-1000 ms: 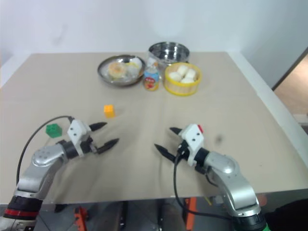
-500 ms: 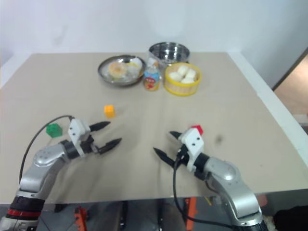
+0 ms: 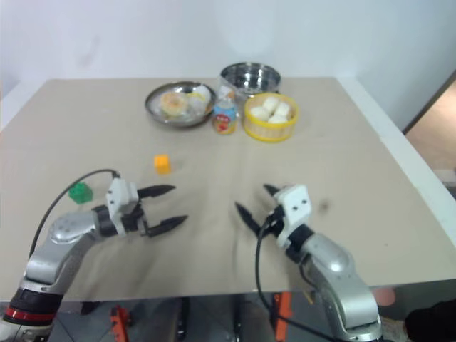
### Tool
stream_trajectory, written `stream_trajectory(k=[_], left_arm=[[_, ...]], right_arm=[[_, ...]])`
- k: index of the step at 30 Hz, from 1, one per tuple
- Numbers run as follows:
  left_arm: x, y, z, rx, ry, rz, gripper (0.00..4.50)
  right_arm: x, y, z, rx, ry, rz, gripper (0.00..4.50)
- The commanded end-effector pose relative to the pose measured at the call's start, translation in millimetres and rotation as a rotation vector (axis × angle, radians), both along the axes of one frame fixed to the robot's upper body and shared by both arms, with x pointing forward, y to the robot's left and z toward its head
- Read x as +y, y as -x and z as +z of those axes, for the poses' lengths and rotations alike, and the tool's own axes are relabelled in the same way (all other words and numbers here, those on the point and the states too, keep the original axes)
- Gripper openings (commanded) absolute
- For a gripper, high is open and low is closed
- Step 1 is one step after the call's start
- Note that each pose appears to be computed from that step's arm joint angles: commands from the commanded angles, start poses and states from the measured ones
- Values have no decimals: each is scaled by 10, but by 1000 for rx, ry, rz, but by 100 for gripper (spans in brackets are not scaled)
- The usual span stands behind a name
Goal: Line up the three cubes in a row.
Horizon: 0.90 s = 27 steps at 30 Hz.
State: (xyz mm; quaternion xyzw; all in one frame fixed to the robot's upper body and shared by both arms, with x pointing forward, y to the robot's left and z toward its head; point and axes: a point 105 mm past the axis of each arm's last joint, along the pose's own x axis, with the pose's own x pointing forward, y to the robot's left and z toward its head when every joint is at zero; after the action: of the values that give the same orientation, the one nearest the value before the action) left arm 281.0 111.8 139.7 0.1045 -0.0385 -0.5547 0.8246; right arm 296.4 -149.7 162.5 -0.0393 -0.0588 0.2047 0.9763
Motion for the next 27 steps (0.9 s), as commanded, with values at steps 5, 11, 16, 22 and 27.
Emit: stream_trajectory(k=[5,11,16,22,27], left_arm=[[-136,54,134,-46,-37,-132,445],[-148,39,155,-49,-33,-136,445],[-129,40,150,-49,-42,-128,445],[-106,33,155,-54,-44,-117,450],[-98,30,157,-56,-43,-108,450]], right_arm=[[-519,-203,31,1,46,-370,450],[-413,-188,-228,104,-21,-344,450],[-384,-172,-389,175,-57,-326,450],[-424,-201,-456,202,-101,-331,371],[-420,-208,-462,201,-105,-327,194]])
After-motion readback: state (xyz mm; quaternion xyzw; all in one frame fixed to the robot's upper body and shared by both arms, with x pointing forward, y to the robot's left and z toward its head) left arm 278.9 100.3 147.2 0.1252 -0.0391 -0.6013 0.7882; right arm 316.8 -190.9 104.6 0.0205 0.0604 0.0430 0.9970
